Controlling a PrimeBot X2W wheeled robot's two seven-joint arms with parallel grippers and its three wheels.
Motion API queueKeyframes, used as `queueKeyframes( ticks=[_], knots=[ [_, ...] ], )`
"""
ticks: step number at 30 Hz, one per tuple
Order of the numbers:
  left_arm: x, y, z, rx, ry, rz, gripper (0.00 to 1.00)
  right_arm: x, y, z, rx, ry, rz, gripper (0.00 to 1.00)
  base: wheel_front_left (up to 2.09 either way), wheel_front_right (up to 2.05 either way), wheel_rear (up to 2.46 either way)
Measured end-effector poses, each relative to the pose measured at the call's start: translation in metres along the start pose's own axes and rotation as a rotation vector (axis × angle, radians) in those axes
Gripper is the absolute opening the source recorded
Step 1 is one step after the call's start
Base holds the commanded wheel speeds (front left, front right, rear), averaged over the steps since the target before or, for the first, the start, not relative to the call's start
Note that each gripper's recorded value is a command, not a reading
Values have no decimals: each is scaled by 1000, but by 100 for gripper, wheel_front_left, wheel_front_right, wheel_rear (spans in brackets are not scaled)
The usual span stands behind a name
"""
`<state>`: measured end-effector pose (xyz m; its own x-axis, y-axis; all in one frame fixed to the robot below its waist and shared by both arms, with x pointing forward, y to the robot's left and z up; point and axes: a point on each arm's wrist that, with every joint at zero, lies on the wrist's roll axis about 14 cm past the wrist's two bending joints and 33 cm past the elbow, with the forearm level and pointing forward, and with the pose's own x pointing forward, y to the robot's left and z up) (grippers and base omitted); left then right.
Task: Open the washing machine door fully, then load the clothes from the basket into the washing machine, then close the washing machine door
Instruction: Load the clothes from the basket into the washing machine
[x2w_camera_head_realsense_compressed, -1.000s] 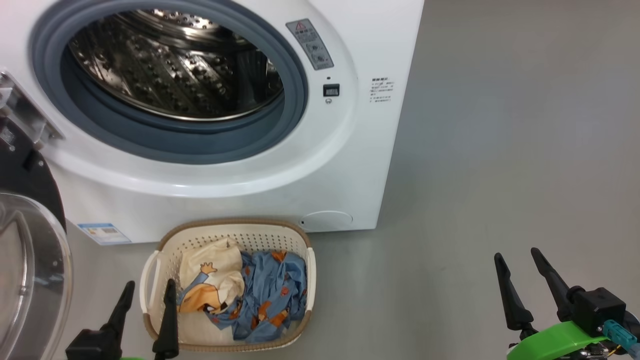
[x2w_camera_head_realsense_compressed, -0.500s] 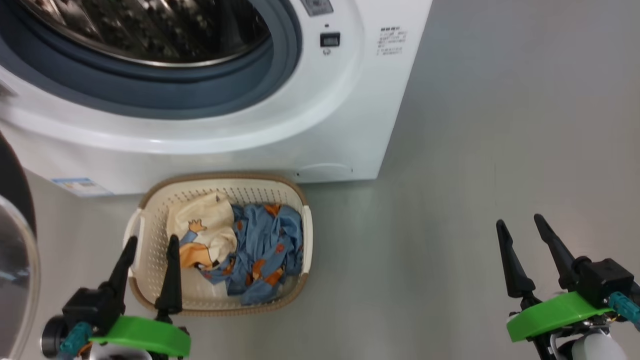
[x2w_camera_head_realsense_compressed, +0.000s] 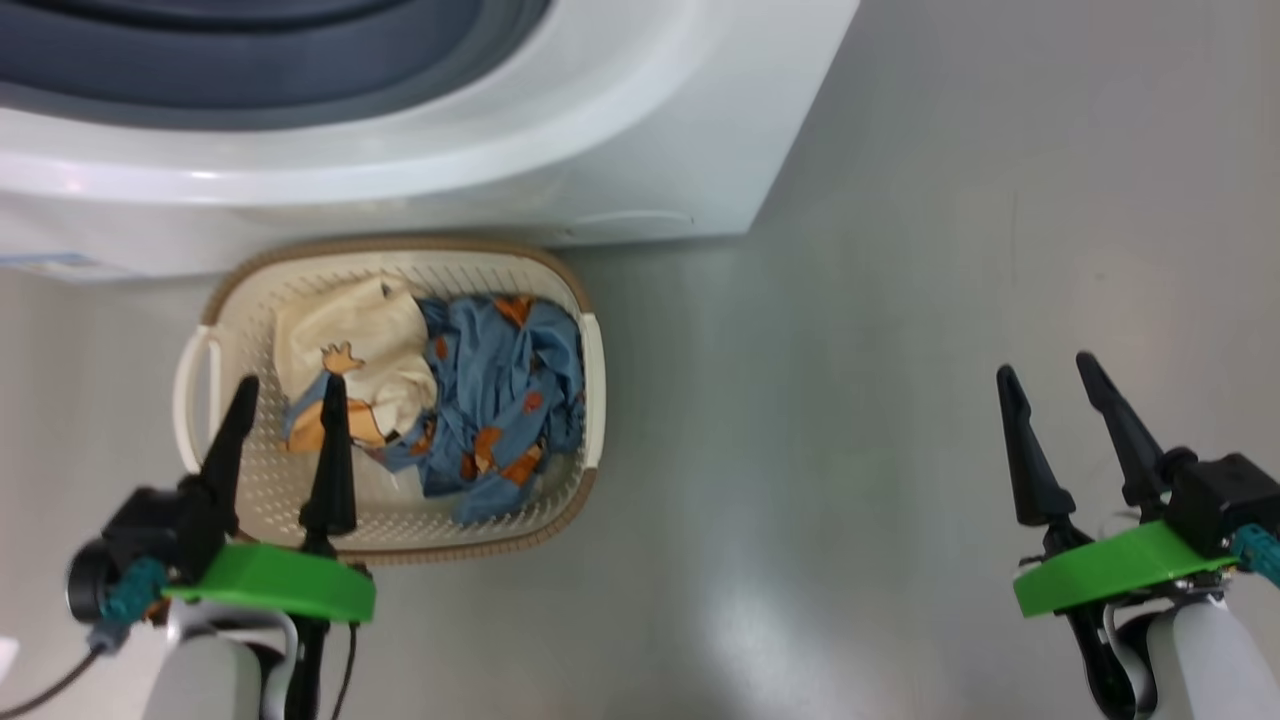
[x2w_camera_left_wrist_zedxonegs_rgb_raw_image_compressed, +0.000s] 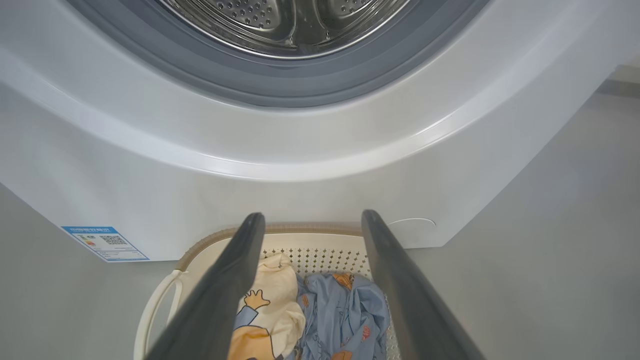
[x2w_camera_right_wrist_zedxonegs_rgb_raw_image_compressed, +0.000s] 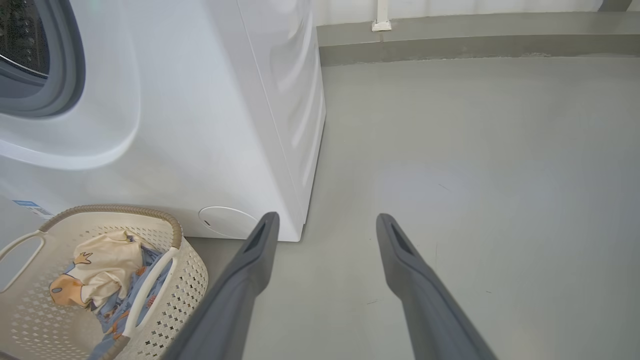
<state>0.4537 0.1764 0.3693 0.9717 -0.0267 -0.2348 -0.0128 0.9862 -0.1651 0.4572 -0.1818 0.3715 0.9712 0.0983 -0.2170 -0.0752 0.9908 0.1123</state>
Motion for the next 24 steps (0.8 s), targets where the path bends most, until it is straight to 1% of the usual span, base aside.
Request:
queueKeyframes(
  ticks=[8, 16, 24],
  knots=[
    [35, -2, -18, 9, 26, -21, 100, 14, -2, -23, 3, 42, 2, 100, 0, 0, 0],
    [55, 7, -63, -3, 128, 0, 100, 23, -5, -48, 7, 91, 1, 100, 0, 0, 0],
    [86, 18, -107, 38, 237, -18, 100, 31, -11, -71, 6, 131, -9, 100, 0, 0, 0]
  ],
)
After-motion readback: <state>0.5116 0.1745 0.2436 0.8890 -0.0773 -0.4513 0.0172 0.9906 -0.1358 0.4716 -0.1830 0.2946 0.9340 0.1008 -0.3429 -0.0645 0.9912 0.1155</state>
